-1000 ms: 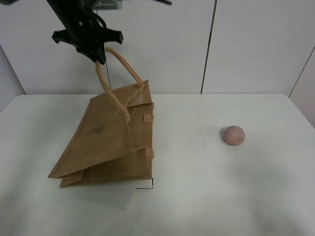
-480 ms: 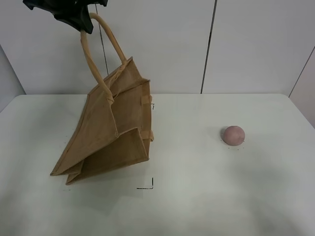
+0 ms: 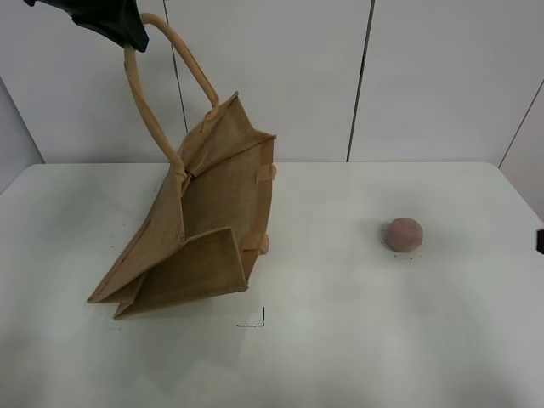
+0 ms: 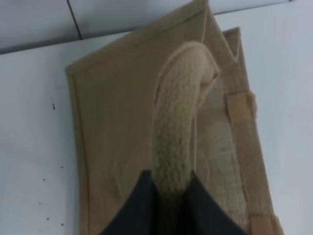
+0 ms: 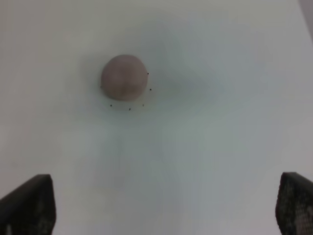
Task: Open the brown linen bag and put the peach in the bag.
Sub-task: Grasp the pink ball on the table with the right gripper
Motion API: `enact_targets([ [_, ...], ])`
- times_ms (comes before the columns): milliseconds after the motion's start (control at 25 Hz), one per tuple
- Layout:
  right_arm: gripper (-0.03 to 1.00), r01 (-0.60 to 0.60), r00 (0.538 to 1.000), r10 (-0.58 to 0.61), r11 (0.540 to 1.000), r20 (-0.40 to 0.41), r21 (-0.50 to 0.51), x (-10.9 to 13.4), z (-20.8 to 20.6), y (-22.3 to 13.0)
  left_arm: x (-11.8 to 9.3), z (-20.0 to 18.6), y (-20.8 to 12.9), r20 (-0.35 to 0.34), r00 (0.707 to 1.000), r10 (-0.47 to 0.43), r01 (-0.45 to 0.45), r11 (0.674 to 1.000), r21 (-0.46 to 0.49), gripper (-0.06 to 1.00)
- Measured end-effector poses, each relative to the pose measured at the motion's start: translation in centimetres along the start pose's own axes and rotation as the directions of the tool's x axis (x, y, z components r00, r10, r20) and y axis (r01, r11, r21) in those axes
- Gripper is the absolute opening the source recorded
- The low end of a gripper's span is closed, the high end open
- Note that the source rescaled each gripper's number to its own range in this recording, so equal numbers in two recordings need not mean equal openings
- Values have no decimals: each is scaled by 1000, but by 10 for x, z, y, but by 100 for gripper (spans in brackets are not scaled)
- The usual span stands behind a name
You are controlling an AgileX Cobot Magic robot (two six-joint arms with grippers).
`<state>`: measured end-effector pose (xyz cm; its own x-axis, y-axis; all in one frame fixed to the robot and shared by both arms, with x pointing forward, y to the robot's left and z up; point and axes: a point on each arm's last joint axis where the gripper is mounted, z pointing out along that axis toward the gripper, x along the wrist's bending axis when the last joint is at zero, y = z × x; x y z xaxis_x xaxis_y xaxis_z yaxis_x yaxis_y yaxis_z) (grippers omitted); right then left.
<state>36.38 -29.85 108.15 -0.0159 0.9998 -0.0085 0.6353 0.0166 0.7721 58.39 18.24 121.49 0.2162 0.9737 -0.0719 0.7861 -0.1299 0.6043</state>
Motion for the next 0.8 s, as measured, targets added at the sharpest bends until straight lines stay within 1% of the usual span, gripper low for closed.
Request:
enact_targets([
  [120, 100, -4, 1000, 5, 992, -8, 122, -1, 46, 31, 0, -4, 0, 1, 1000, 0, 0, 1000, -9, 0],
  [200, 100, 2, 1000, 1, 977, -15, 214, -1, 82, 49, 0, -5, 0, 1, 1000, 1, -1, 1000, -10, 0],
  [320, 100, 20, 1000, -11, 941, -28, 339, -2, 136, 72, 0, -5, 0, 1, 1000, 1, -1, 1000, -10, 0],
  [440, 100, 18, 999, 3, 891, -46, 453, -2, 186, 90, 0, -5, 0, 1, 1000, 2, -2, 1000, -10, 0],
  [600, 100, 47, 997, -9, 852, -75, 522, 8, 243, 105, 0, -5, 0, 1, 1000, 3, -3, 1000, -10, 0],
  [720, 100, 96, 993, -39, 835, -115, 542, 28, 274, 108, 0, -5, 0, 1, 1000, 3, -3, 1000, -10, 0],
  [800, 100, 128, 988, -59, 819, -141, 559, 43, 292, 103, 0, -5, 0, 1, 1000, 3, -3, 1000, -10, 0],
])
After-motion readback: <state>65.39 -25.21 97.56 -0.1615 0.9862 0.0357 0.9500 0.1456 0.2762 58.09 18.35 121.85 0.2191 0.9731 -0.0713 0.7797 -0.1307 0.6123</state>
